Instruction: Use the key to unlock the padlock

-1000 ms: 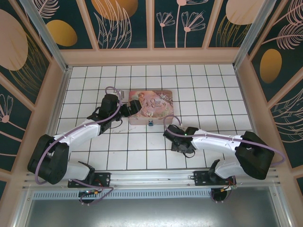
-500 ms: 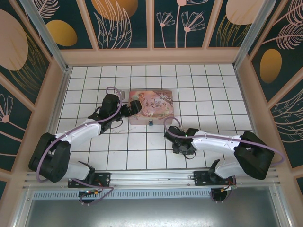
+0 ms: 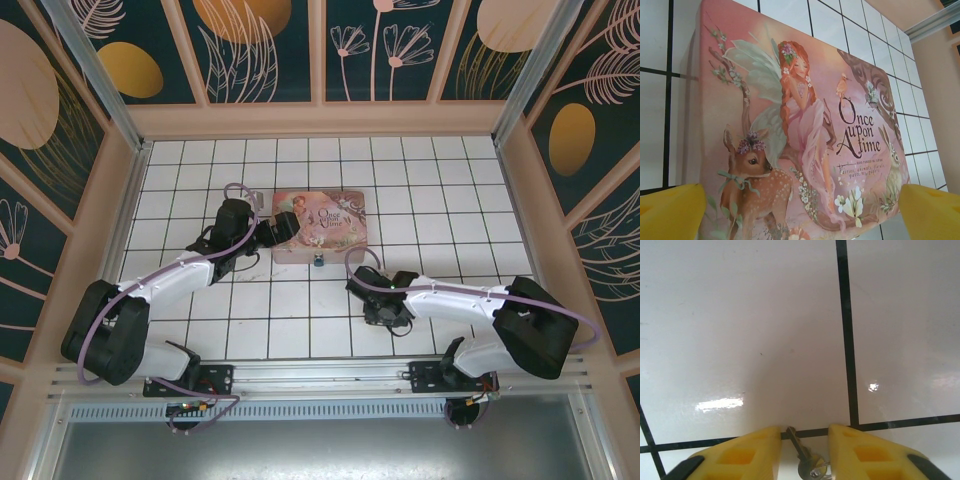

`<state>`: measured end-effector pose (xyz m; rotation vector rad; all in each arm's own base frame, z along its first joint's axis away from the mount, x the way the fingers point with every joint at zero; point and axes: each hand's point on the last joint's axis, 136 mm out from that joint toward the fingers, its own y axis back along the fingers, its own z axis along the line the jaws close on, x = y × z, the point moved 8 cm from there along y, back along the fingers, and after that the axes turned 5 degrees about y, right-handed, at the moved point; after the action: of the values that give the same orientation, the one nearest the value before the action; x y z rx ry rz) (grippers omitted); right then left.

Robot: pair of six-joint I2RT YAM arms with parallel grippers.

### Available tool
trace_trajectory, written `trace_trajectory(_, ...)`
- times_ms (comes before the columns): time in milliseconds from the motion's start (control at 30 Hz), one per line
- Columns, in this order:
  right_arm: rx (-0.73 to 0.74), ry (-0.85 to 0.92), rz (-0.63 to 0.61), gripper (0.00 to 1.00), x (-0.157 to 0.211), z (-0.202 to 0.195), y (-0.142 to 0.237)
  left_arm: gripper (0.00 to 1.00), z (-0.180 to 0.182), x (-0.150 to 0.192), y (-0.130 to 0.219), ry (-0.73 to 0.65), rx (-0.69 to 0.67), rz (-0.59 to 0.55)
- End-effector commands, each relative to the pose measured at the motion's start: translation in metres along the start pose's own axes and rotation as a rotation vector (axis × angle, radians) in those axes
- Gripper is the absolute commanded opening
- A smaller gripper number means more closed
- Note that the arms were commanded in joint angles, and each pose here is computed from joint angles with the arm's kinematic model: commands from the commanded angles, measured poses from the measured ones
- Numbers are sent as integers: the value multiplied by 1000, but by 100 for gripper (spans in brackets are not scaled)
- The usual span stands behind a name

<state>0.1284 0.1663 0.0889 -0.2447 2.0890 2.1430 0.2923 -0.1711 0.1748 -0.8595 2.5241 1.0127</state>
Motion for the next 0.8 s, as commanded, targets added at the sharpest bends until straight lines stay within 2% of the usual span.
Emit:
trace_trajectory(0,50,18,74,27,15,-11,-11,99,-7,-2,-3,-9,30,1)
trace_trajectory(267,23,6,66,0,16,-11,-12,99,-6,-2,-3,-5,32,2)
trace_trajectory(467,-14,-6,24,0,5,-1,-6,99,-5,-1,-3,-6,27,5)
trace_trajectory(767,-114,-45,-103,0,-26,26,25,99,-5,0,-1,-6,23,6)
